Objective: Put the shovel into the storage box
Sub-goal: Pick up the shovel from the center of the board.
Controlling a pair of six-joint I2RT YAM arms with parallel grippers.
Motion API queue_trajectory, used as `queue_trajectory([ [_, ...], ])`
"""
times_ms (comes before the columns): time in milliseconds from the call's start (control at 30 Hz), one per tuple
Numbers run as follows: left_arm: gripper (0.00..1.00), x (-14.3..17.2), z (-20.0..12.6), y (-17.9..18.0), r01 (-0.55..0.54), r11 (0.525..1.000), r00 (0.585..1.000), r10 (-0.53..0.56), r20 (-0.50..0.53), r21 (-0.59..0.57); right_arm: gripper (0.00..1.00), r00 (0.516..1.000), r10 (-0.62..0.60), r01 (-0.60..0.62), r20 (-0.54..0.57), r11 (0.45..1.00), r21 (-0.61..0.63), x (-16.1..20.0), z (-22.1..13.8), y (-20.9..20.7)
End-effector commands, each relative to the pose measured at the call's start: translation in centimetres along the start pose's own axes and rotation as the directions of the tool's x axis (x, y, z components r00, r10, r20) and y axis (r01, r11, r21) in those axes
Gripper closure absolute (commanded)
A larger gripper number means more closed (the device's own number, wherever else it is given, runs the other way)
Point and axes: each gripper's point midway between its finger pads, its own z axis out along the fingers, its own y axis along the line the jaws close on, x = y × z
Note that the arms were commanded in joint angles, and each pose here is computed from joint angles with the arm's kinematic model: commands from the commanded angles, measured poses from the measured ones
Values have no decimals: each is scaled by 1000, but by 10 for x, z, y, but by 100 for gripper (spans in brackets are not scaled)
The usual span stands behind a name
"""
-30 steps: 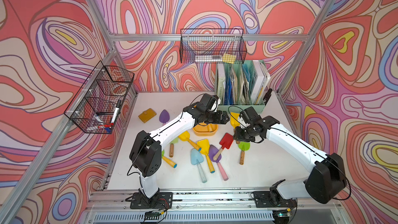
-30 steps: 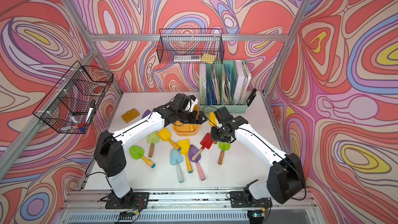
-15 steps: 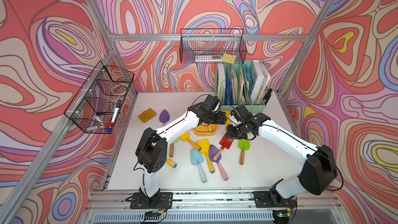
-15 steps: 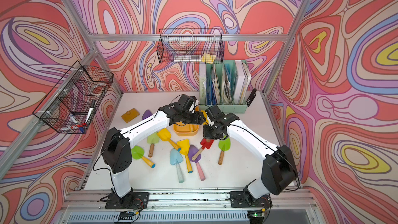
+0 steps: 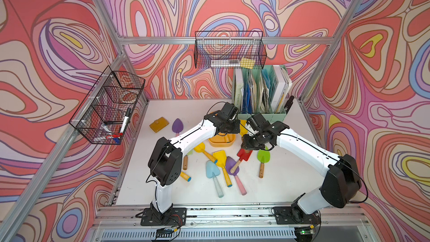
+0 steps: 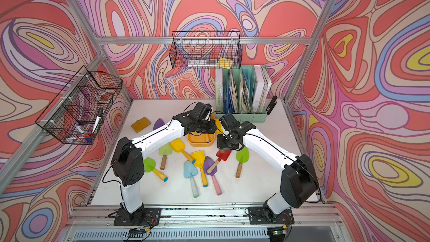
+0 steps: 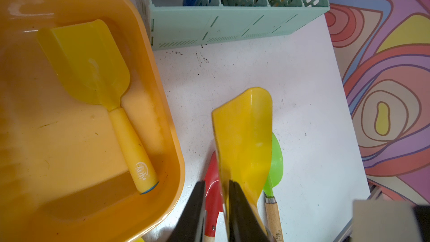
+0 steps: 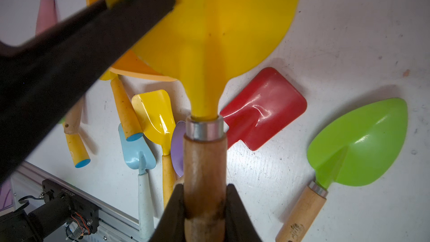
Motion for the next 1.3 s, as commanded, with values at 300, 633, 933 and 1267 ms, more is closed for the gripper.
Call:
queue_trajectory([
  [300, 100, 5, 12, 8, 5, 999, 1000, -6, -21, -52, 100, 999, -15, 16, 28, 1000, -26, -11, -2, 15],
  [633, 100, 3, 6, 15, -4, 995, 1000, 3, -9, -95, 53, 999, -3, 4, 54, 1000, -19, -16, -11, 15],
  [933, 100, -22, -18, 27, -27, 990, 999, 31, 28, -139, 46, 995, -16, 15, 101, 1000, 9, -13, -38, 10],
  [1267, 100, -57, -29, 89, 42, 982, 997, -30, 70, -185, 46, 996, -16, 14, 90, 1000, 26, -1, -39, 1],
])
